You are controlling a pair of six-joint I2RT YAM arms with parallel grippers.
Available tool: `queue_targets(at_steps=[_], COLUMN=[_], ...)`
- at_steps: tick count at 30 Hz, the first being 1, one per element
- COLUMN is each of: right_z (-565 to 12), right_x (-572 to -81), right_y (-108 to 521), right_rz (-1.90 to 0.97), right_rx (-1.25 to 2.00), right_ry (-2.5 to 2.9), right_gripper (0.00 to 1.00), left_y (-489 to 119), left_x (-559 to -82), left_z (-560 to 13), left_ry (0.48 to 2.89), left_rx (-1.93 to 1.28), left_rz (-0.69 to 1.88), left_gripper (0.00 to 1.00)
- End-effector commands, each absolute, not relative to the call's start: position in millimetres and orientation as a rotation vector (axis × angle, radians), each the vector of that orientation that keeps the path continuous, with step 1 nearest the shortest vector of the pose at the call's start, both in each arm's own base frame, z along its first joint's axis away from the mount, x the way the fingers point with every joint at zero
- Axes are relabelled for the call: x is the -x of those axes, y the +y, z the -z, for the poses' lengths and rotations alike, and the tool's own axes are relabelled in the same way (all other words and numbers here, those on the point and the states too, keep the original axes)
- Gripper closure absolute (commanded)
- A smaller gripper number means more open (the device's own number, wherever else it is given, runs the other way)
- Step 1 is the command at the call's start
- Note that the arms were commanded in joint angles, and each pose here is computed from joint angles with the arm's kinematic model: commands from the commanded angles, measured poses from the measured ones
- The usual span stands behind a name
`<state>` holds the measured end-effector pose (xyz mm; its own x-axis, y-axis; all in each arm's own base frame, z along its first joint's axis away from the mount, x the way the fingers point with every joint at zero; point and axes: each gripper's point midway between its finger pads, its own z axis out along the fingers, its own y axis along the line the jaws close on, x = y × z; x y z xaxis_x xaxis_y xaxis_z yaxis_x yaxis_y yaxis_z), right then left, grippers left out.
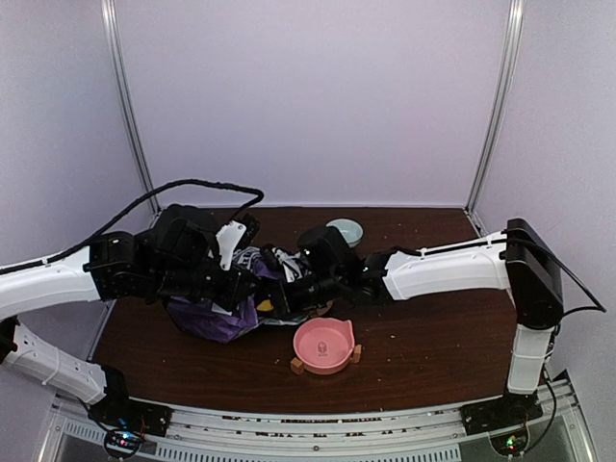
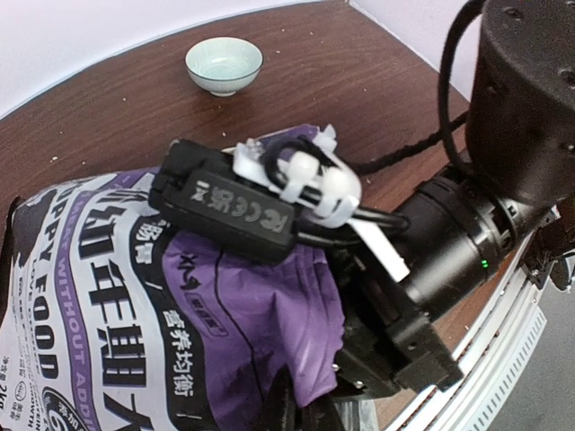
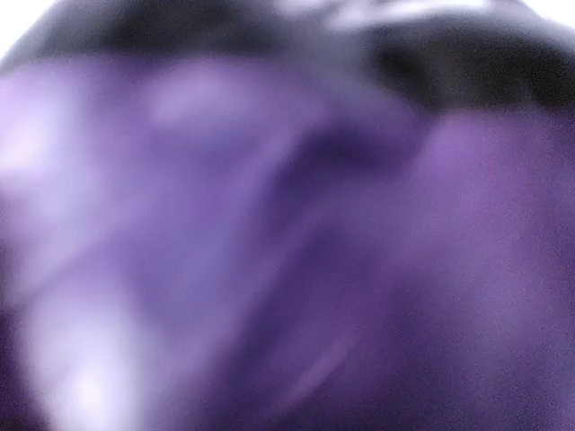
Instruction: Serve the pet food
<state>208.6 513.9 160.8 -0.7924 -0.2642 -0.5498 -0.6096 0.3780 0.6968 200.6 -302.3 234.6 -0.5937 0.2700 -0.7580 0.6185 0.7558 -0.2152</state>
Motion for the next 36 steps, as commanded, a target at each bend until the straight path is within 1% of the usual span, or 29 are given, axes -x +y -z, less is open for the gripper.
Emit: queue_targets(at_steps=[1, 6, 11, 18, 23, 30, 36], right_z=[-208.1, -226.5, -236.3, -257.2, -261.8, -265.6, -274.4], right_x=[-178.0, -183.7, -195.9, -208.6, -219.9, -226.5, -221.3], right_y=[507.1, 490.1, 470.5, 441.8, 421.7, 395.5, 379.2], right_rz=[-1.600, -1.633, -1.672, -1.802, -1.826, -1.843, -1.896], right_rx=[0.792, 0.685, 0.512, 0.252, 0.099, -0.015, -0.058], right_ry=[2.242, 2.244, 2.253, 2.184, 2.154, 2.113, 2.064], right_gripper=[0.88, 0.88, 0.88, 0.88, 0.88, 0.88, 0.88], left_y=[-308.3, -304.7, -301.0, -297.2, -292.8, -286.7, -279.7], left_x=[-216.2, -216.3, -215.4, -214.9, -216.1, -218.1, -221.0], left_z=[-275.6, -277.7, -280.3, -282.6, -285.4, -287.5, -291.0], left_ry=[2.064, 2.057, 2.051, 2.045, 2.037, 2.030, 2.027], left_rx=[-0.545, -0.537, -0.532, -0.527, -0.511, -0.490, -0.453], left_rz=[0.681, 0.677, 0.673, 0.666, 0.656, 0.632, 0.616], left_gripper=[1.00, 1.00, 1.00, 1.00, 1.00, 1.00, 1.00])
